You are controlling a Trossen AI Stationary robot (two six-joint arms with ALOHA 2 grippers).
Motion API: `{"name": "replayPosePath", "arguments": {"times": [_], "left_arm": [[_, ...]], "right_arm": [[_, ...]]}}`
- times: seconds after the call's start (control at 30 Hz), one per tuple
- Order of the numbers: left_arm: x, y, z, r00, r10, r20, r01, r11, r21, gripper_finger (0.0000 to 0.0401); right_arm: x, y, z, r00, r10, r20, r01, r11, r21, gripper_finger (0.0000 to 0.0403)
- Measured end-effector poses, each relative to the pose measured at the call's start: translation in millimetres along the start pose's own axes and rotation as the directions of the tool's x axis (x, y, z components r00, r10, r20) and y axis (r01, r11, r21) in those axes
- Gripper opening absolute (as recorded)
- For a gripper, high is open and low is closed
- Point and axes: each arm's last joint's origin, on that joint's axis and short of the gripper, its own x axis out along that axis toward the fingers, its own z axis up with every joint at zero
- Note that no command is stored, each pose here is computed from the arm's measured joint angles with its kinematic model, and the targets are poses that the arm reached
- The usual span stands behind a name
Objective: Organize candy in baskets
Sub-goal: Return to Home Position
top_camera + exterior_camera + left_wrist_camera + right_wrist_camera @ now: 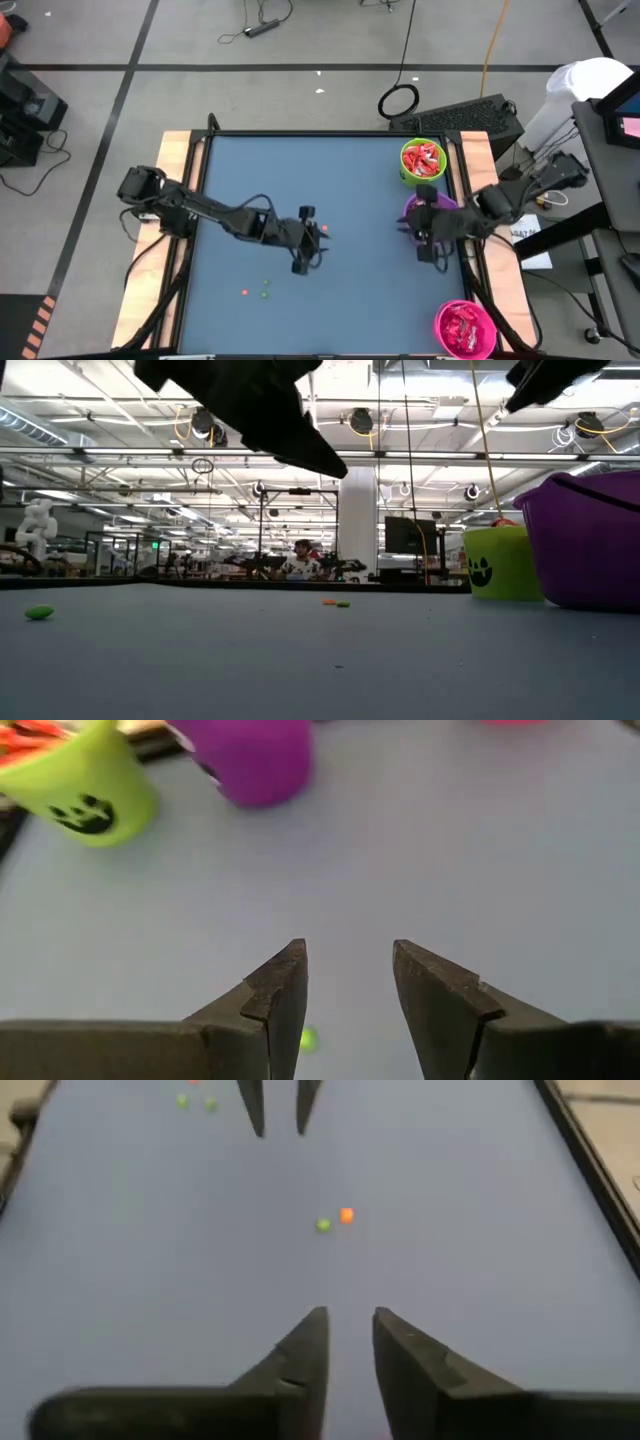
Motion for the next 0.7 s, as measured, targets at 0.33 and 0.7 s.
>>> {"name": "replayPosePath", "arguments": {"times": [0.33,0.7], "left_arm": [[-37,37,-27,0.977,0.069,0.200,-0.051,0.994,-0.093,0.0157],[-90,36,-82,0.896,0.136,0.422,-0.033,0.970,-0.242,0.0157]], "right_arm": [[27,-42,-42,0.923,0.130,0.362,-0.147,0.989,0.018,0.0003],[46,-50,-95,0.760,0.131,0.637,-0.147,0.989,-0.027,0.0006]]}}
